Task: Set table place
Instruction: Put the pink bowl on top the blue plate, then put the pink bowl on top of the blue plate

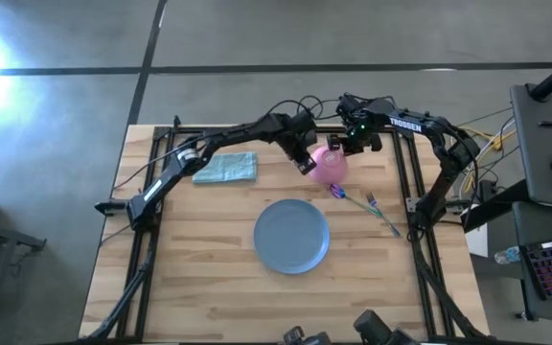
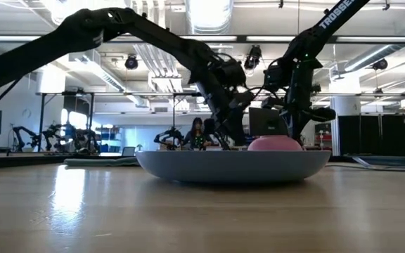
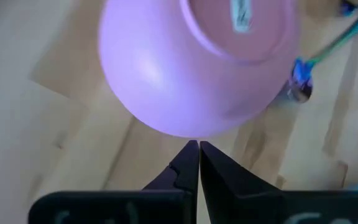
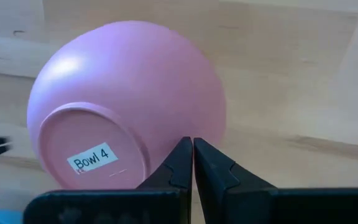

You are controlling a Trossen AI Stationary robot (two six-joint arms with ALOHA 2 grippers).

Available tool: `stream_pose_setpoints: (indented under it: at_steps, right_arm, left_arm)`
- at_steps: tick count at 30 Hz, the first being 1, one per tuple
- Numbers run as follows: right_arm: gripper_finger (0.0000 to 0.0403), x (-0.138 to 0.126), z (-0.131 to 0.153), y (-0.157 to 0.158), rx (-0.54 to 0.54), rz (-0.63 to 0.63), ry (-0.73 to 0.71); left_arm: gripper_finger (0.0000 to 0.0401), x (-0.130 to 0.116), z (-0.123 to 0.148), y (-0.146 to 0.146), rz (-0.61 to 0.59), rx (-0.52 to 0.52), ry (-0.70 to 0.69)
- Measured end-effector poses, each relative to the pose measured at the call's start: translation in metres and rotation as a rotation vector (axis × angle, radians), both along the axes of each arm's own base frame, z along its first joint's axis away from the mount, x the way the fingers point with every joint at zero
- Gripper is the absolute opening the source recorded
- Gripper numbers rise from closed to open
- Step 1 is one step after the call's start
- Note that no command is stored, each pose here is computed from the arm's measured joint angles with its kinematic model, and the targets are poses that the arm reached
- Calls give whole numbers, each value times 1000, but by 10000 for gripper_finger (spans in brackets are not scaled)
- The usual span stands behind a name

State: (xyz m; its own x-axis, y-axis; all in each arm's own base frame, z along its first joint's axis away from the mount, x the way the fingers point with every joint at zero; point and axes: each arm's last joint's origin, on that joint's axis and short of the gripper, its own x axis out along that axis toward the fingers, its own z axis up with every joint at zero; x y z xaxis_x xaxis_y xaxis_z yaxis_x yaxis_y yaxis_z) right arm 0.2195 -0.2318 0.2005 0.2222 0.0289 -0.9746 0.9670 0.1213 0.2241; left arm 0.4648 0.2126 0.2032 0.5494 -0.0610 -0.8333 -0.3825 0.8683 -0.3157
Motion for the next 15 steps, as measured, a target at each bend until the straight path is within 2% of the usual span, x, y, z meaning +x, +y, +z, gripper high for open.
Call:
stream_pose_setpoints:
  at_steps: [3, 11, 15]
  right_arm:
    - [9, 6, 0, 5, 2, 24, -8]
    - [9, 24, 2, 16, 3, 100, -109]
    - [9, 28, 6, 18, 35, 185, -180]
  left_arm:
    - [0, 0, -10, -1, 26, -9, 35]
    - [0, -1, -8, 0, 67, -50, 44]
    - [0, -4, -8, -2, 71, -67, 72]
